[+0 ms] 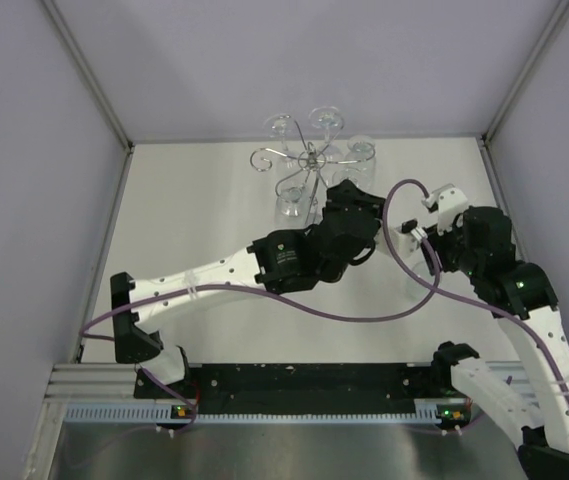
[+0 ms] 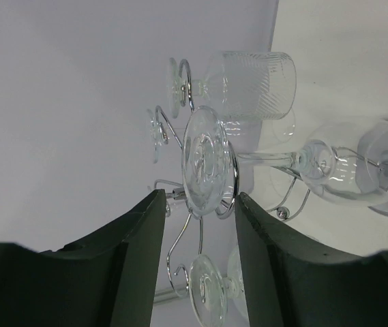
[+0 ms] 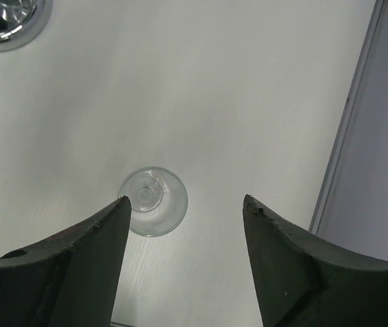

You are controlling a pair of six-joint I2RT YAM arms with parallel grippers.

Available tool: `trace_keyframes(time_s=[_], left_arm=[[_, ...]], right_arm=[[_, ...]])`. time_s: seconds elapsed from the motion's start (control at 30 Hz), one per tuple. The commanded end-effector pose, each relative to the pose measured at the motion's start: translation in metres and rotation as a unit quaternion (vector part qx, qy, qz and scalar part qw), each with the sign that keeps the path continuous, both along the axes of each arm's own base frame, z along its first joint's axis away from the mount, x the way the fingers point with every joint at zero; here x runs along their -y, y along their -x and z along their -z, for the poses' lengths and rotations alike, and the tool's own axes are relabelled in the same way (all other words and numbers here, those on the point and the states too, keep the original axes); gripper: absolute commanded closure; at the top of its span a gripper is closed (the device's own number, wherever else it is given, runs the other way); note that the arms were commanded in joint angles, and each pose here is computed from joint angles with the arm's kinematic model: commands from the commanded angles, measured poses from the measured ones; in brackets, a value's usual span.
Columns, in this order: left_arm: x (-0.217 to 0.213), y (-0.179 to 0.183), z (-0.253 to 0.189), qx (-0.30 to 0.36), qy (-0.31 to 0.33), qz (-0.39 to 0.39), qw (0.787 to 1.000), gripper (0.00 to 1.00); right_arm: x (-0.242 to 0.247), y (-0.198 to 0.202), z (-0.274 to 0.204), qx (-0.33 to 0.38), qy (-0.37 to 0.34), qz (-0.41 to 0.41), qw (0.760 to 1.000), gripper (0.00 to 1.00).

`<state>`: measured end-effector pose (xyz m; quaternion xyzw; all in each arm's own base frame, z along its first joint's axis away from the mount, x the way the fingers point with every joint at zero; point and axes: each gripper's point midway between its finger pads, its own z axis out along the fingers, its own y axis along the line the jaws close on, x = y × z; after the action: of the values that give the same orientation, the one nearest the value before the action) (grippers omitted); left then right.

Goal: Place the wine glass upside down on the wine glass rack
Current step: Turn the wine glass upside down at the wine rack, then pick up the wine glass at the center of the board.

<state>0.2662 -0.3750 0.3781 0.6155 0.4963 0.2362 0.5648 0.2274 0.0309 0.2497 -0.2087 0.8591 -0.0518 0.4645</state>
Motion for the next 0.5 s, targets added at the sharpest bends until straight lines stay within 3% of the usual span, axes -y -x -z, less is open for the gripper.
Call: trace_keyframes(time_s=[0.0, 0.13, 0.17, 0.2, 0.47], left_arm=[[-0.016, 0.011, -0.037, 0.01, 0.054, 0.001, 0.999, 0.46], [-0.02, 0.015, -0.038, 0.007, 0.055, 0.008, 0.998, 0.36], [-0.02, 0.016, -0.039, 0.007, 0.057, 0.009, 0.998, 0.25], [-0.021, 0.017, -0.04, 0.006, 0.062, 0.01, 0.998, 0.21], [-0.027, 0.022, -0.058, 0.006, 0.092, 0.021, 0.995, 0.06]], right_arm=[[0.011, 0.004, 0.021, -0.028, 0.014, 0.024, 0.999, 0.33], [0.015, 0.006, 0.028, -0.046, 0.021, 0.03, 0.998, 0.34], [0.014, 0.007, 0.03, -0.051, 0.022, 0.03, 0.998, 0.34], [0.015, 0.007, 0.032, -0.056, 0.025, 0.03, 0.998, 0.34], [0.018, 0.011, 0.055, -0.124, 0.06, 0.015, 0.99, 0.37]])
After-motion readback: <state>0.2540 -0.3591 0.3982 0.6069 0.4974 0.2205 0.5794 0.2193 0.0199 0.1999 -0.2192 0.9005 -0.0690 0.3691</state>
